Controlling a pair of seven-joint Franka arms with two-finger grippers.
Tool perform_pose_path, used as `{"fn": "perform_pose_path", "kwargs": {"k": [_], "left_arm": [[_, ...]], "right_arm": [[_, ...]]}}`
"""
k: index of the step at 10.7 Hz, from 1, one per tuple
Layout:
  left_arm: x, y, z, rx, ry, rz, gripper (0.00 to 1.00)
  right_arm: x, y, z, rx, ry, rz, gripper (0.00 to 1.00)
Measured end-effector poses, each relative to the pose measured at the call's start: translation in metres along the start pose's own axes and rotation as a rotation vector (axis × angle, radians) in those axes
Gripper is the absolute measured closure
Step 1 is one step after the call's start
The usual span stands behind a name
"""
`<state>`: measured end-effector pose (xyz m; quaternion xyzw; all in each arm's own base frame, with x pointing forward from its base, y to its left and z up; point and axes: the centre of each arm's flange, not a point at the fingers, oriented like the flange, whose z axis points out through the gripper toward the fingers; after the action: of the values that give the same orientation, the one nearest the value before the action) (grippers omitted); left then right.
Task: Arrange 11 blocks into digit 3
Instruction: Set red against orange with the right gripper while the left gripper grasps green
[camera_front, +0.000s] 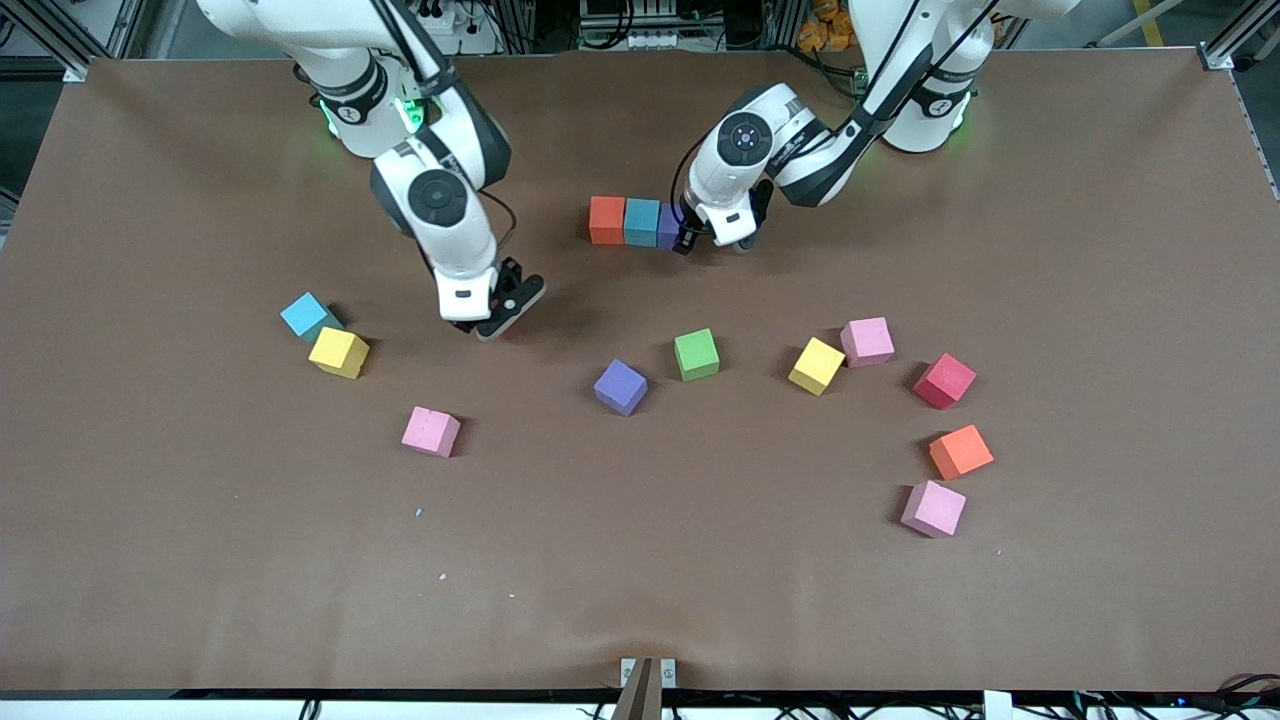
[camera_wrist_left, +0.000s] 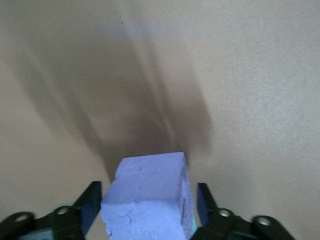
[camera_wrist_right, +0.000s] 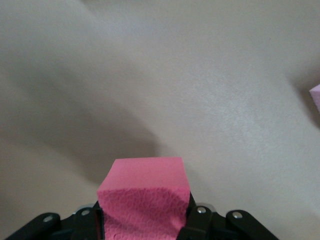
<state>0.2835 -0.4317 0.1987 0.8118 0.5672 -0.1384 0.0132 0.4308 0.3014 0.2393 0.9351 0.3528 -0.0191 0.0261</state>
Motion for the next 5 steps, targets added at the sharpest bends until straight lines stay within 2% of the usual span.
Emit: {"fn": "perform_pose_path", "kwargs": {"k": [1, 5], "left_arm": [[-0.004, 0.002, -0.007, -0.016, -0.005, 0.006, 0.00], [-0.002, 0.013, -0.067, -0.025, 0.052, 0.020, 0.00]], "right_arm": [[0.004, -0.009, -0.004, 0.002, 0.005, 0.062, 0.45], [0.016, -0.043, -0.016, 0.080, 0.023, 0.319, 0.45]]}}
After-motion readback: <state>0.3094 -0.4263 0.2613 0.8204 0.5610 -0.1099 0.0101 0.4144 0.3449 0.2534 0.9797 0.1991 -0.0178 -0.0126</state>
